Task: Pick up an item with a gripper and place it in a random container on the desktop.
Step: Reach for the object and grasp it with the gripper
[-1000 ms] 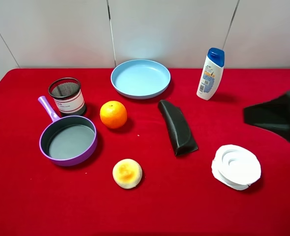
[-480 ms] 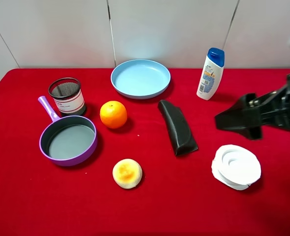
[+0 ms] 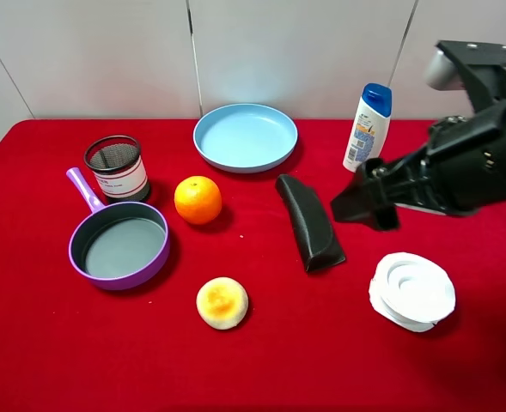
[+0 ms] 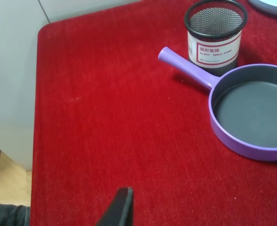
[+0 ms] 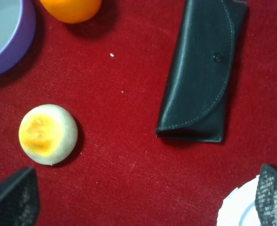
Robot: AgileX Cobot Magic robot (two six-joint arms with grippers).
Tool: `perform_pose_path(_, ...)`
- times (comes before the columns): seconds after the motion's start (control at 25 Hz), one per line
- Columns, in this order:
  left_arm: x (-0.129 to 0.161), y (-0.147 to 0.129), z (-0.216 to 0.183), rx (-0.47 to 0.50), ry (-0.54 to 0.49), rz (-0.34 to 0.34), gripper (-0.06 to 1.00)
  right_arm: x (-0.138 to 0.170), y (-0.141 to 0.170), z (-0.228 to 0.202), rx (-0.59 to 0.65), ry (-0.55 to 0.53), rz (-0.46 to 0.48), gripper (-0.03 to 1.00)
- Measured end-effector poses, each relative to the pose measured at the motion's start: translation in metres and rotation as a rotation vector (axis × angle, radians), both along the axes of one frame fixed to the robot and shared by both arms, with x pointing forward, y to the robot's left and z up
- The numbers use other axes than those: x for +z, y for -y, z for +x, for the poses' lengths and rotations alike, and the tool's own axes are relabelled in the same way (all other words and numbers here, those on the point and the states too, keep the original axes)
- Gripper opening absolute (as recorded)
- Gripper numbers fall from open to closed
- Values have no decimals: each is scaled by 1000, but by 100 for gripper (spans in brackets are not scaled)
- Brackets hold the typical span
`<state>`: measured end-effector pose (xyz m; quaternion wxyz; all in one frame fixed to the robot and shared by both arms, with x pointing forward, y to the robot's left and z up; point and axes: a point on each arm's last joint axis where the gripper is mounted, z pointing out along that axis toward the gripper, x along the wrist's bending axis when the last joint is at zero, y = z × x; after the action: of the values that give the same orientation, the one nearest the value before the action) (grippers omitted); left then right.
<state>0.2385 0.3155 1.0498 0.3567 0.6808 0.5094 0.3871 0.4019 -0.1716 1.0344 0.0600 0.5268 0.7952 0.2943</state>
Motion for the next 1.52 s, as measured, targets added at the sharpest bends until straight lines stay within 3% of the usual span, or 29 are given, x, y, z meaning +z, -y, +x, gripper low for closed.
perform_pose_path(0.32,0,0,0,0,0,0,94,0,-29,24,55,-28,-44,69)
perform_pose_path(0.84,0,0,0,0,0,0,94,-29,-59,64,69,-107,-137,69)
perform_pose_path(1.2,0,0,0,0,0,0,94,-65,-66,81,69,-142,-238,69)
perform_pose_path(1.52,0,0,0,0,0,0,94,-78,-62,87,35,-134,-317,69)
